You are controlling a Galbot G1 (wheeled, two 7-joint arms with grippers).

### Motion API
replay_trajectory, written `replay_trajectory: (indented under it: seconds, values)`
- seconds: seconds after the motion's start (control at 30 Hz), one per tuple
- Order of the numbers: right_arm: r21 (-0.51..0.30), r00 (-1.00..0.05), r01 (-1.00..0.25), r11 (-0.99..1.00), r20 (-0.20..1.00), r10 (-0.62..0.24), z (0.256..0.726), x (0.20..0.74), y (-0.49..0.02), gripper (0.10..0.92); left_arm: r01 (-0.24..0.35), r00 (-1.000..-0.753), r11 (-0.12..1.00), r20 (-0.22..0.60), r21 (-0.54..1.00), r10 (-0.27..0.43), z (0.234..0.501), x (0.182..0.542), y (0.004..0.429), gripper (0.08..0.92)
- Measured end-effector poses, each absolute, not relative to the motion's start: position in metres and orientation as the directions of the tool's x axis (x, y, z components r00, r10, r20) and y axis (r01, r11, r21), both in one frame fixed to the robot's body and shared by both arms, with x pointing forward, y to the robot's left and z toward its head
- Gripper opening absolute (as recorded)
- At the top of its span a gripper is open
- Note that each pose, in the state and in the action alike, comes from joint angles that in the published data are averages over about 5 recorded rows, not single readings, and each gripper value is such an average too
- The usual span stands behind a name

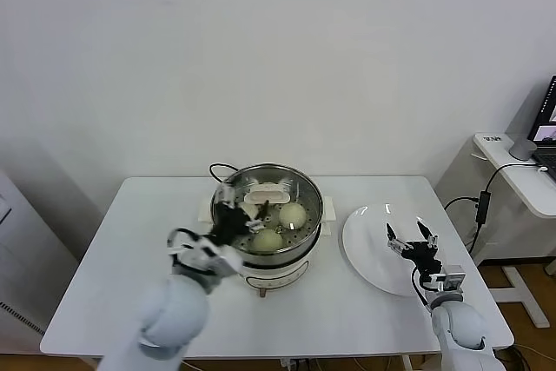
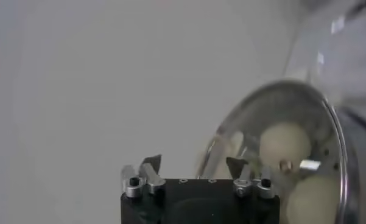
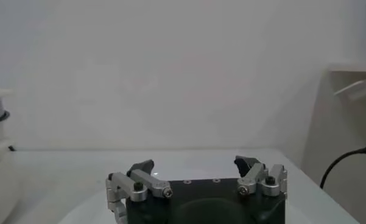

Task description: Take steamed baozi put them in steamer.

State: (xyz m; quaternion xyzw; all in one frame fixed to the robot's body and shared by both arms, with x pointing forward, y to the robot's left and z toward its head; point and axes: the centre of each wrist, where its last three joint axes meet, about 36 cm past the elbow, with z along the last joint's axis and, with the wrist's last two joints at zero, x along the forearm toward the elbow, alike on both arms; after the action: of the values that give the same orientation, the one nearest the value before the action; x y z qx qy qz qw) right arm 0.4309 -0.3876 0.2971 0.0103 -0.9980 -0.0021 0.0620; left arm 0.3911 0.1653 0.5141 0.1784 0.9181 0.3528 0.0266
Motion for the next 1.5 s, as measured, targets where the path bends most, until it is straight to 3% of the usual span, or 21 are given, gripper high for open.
replay_trajectory:
  seconds: [0.27, 0.67, 1.17, 1.5]
  values:
    - [-0.006, -0.993, -0.005, 1.0, 0.122, -0.004, 0.303, 0.424, -0.387, 0.823, 0.292, -0.956, 0.896, 0.073, 0.335, 0.284, 0.508, 0.4, 0.246, 0.823]
    - [-0.019, -0.992, 0.01, 1.0, 0.126, 0.012, 0.311, 0.413, -0.38, 0.823, 0.208, -0.969, 0.973, 0.155, 0.104, 0.191, 0.451, 0.421, 0.331, 0.823]
    - [0.0, -0.988, 0.028, 1.0, 0.149, 0.027, 0.318, 0.401, -0.376, 0.823, 0.124, -0.972, 0.992, 0.205, 0.038, 0.114, 0.395, 0.44, 0.356, 0.823]
    - [0.009, -0.987, 0.028, 1.0, 0.159, 0.026, 0.317, 0.399, -0.374, 0.823, 0.102, -0.97, 0.995, 0.222, 0.022, 0.095, 0.378, 0.443, 0.357, 0.823]
